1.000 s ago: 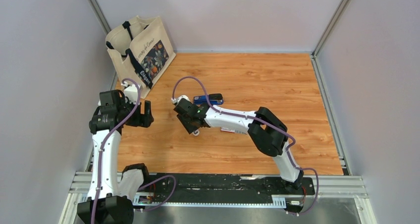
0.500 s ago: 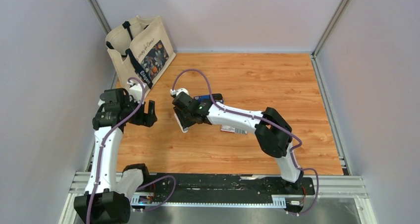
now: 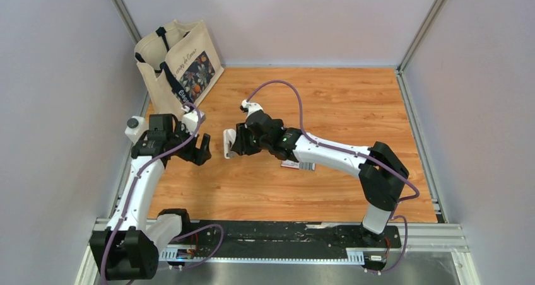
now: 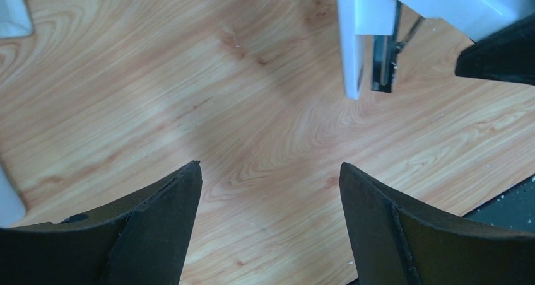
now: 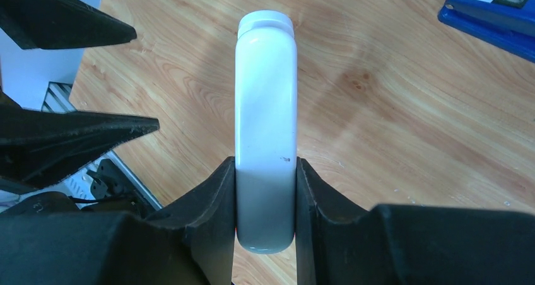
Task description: Unload the staples from the stapler
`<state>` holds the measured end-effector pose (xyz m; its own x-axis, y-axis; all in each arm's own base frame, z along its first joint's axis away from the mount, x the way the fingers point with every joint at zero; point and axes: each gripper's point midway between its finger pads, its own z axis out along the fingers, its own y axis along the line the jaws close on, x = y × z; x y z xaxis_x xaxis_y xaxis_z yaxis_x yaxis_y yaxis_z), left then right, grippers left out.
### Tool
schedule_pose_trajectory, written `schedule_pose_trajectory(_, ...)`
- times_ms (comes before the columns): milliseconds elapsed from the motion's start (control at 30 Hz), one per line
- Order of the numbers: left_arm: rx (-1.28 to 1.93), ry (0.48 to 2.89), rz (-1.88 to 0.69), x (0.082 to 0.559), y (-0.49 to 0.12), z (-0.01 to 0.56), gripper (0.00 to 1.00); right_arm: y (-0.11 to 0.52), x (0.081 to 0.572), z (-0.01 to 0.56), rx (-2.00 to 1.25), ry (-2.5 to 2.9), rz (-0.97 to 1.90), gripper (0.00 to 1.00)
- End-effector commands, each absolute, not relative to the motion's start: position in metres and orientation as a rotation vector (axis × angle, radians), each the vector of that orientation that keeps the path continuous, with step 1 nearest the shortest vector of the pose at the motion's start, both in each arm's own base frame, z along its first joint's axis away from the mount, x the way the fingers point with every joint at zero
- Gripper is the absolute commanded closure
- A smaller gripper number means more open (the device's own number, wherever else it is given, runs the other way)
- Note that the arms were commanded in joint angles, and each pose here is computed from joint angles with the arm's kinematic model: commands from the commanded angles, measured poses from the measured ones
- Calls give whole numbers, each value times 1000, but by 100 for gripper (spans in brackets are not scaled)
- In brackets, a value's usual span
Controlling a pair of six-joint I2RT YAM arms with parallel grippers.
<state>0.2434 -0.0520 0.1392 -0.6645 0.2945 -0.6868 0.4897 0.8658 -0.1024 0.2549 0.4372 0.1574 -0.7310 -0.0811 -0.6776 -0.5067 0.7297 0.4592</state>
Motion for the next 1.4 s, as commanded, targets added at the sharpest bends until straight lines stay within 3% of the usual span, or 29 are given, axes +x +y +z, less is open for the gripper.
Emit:
schedule_pose_trajectory(0, 748, 2248, -440, 243, -81, 137, 12, 454, 253, 198, -358, 2144, 1086, 98)
schedule_pose_trajectory(400, 991, 2180, -402, 238, -101, 114, 12, 455, 246, 227, -315, 2084, 1193, 99)
schedule_pose_trajectory(633, 1003, 2122, -420, 242, -107, 116, 19, 455, 241, 229, -303, 2081, 1242, 99)
schedule_pose_trajectory(833, 1025, 2102, -421, 244, -108, 119, 42, 456, 237, 223, -309, 2097, 1259, 100)
schedule_pose_trajectory(1100, 1068, 2079, -410, 241, -108, 113, 48, 458, 232, 223, -297, 2100, 1323, 100)
schedule_pose_trajectory(1367, 1079, 2048, -355, 248, -105, 114, 68, 459, 218, 222, -318, 2111, 1416, 100)
